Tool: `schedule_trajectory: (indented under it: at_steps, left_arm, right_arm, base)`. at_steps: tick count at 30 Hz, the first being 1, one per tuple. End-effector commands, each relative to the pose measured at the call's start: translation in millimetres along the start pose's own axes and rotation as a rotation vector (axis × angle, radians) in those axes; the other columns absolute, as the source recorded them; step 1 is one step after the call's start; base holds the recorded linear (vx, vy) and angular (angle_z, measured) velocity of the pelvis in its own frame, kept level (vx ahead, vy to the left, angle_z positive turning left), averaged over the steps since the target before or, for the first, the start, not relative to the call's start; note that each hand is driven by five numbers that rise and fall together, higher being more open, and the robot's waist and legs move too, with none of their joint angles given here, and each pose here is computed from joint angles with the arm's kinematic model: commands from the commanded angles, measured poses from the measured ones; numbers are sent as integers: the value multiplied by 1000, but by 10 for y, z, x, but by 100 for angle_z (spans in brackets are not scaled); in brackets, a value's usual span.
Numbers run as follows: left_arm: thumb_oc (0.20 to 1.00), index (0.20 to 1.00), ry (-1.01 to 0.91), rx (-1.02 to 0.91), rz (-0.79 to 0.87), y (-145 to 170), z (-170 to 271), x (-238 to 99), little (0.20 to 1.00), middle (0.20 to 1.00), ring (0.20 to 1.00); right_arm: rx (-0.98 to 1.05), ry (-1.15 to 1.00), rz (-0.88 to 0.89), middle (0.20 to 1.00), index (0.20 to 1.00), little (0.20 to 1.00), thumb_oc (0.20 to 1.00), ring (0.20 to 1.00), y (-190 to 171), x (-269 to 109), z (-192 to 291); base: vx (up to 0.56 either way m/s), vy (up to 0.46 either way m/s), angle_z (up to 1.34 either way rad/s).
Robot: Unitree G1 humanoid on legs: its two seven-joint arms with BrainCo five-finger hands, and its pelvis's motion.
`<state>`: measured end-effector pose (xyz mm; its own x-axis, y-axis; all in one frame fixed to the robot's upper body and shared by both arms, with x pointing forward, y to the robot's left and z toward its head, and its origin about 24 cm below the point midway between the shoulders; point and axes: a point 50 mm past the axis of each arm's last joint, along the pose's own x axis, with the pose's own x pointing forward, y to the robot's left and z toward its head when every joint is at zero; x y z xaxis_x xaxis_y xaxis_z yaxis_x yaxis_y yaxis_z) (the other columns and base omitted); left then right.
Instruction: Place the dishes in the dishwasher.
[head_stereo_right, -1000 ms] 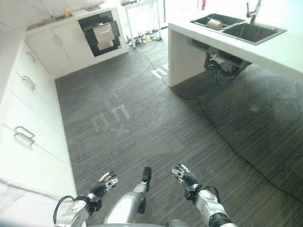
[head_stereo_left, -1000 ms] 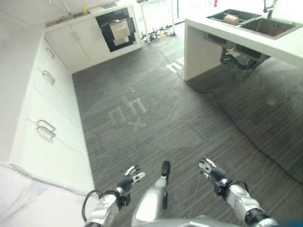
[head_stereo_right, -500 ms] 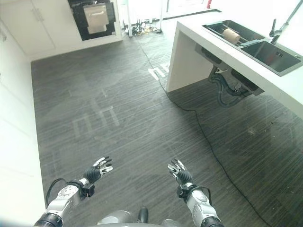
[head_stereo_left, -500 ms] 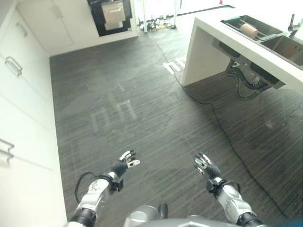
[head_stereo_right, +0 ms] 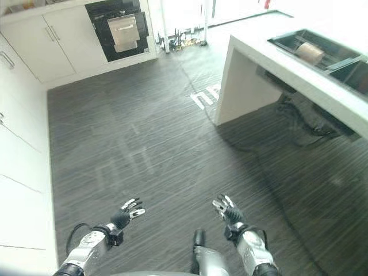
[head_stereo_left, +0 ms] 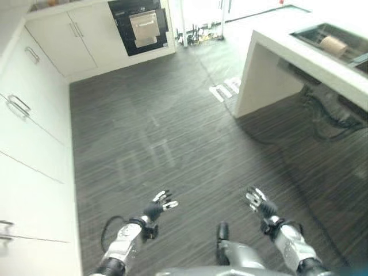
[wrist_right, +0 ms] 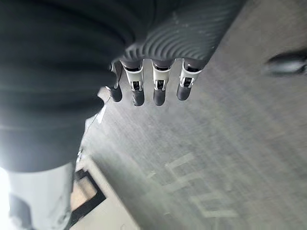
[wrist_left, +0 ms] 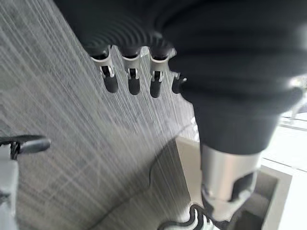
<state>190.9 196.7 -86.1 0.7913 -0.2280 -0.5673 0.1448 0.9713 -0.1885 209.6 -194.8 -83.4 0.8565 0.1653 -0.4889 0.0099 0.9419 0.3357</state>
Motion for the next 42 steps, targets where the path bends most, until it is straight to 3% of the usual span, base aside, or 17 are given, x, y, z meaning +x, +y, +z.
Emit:
schedule_trajectory:
  at_steps: [1, 11, 25, 36, 42]
  left_arm:
    - [1000, 1000, -118, 81, -19, 25, 314, 58, 1000, 1000, 1000]
    - [1000, 1000, -102, 83, -4, 7, 345, 130, 1000, 1000, 1000]
    - [1000, 1000, -91, 147, -38, -56, 284, 143, 1000, 1000, 1000]
    - [1000, 1000, -63, 174, -64, -6, 363, 126, 1000, 1000, 1000]
    - [1000, 1000, -74, 153, -28, 52, 346, 59, 1000, 1000, 1000]
  right_arm:
    - [7, -50, 30, 1000, 1000, 1000, 1000, 1000, 35, 44, 128]
    - [-75, -16, 43, 1000, 1000, 1000, 1000, 1000, -20, 33, 177]
    - [-1, -29, -41, 1000, 1000, 1000, 1000, 1000, -49, -21, -25]
    - [37, -40, 41, 1000, 1000, 1000, 1000, 1000, 193, -18, -94]
    - [13, -52, 106, 1000, 1000, 1000, 1000, 1000, 193, 21, -21]
  base:
    - [211, -196, -35]
    - [184, -117, -31]
    - [210, 236, -59]
    - [100, 234, -30]
    - [155, -129, -66]
